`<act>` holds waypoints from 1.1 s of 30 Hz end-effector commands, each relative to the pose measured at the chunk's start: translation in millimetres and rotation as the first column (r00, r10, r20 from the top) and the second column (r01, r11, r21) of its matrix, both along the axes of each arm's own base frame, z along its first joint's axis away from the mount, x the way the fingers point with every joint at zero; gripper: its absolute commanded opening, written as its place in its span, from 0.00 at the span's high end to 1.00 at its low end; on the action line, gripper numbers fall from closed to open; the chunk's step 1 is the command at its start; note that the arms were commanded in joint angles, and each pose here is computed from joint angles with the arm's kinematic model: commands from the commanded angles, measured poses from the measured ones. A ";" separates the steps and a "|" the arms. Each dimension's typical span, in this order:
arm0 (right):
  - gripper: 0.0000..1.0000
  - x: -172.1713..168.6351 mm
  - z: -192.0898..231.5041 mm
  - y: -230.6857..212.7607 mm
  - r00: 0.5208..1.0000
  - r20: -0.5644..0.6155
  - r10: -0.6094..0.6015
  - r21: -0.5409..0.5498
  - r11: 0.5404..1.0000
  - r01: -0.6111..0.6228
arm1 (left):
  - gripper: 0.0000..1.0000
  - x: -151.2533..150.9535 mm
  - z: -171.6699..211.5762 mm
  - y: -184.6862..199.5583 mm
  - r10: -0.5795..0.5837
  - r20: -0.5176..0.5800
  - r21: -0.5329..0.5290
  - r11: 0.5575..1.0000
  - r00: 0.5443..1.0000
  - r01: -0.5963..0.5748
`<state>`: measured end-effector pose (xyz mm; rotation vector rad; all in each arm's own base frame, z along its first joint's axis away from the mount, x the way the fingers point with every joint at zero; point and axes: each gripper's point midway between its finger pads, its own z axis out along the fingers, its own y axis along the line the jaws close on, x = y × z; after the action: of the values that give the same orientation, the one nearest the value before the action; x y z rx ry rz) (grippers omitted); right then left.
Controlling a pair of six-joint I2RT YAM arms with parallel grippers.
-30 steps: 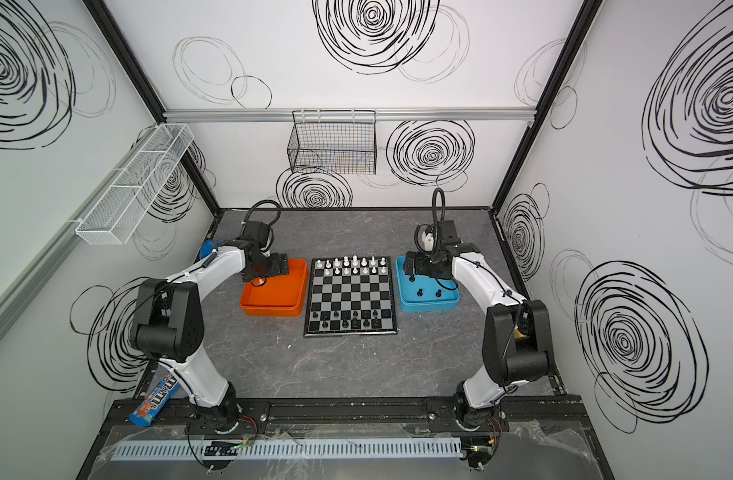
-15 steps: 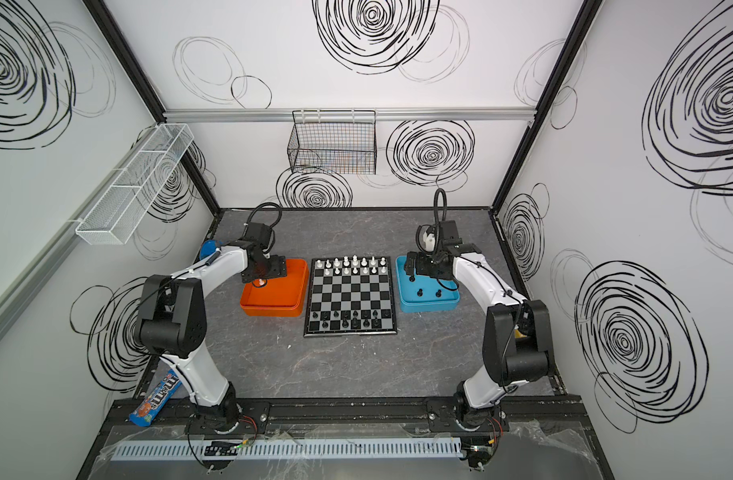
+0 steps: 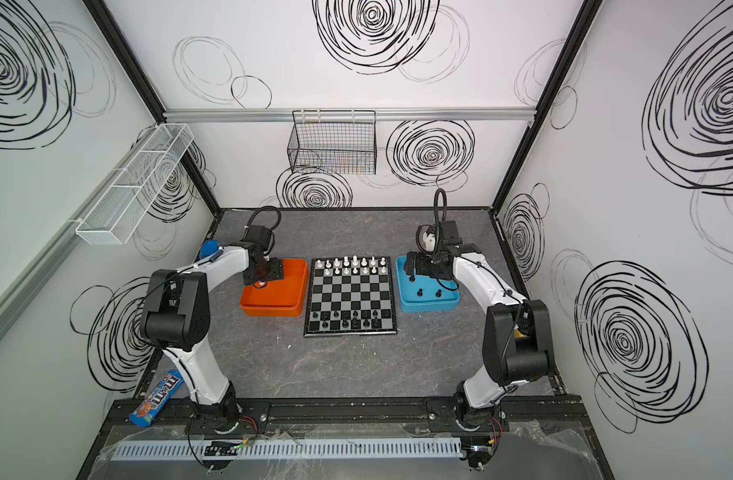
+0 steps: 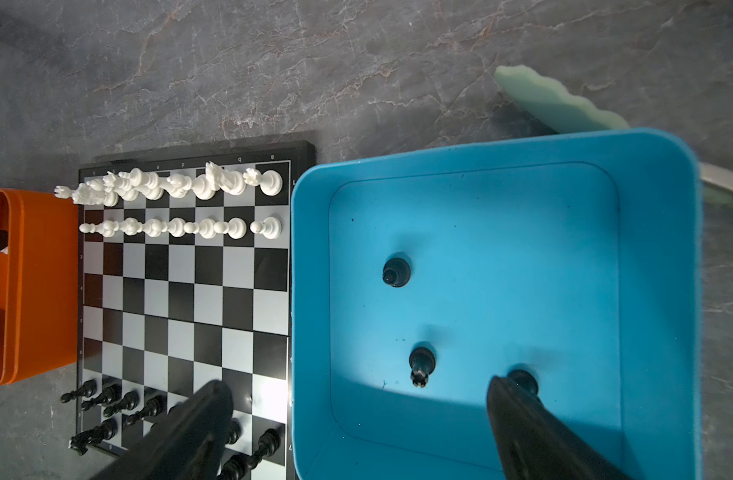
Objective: Set up the chess pieces on the board
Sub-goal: 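Lower the open left gripper onto the white pawn in the orange tray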
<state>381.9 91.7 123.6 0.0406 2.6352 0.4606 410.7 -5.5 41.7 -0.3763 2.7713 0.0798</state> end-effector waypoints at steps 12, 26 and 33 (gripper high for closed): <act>0.00 1.1 -3.9 -0.7 1.000 0.001 0.010 0.002 1.000 -0.010 | 0.36 1.3 -10.8 7.9 0.013 -0.010 0.003 1.000 1.000 -0.013; 0.00 1.2 -7.2 0.2 1.000 -0.006 0.014 0.004 1.000 -0.014 | 0.53 -0.3 -15.3 7.3 0.008 -0.024 -0.002 1.000 1.000 -0.008; 0.00 0.5 -7.7 -0.2 1.000 -0.005 0.013 0.001 1.000 -0.013 | 0.61 -0.8 -16.0 7.1 0.006 -0.028 -0.003 1.000 1.000 -0.006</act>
<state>381.3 93.8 121.2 0.0370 2.6425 0.4771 412.9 -1.6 34.0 -0.3783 2.7787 0.0770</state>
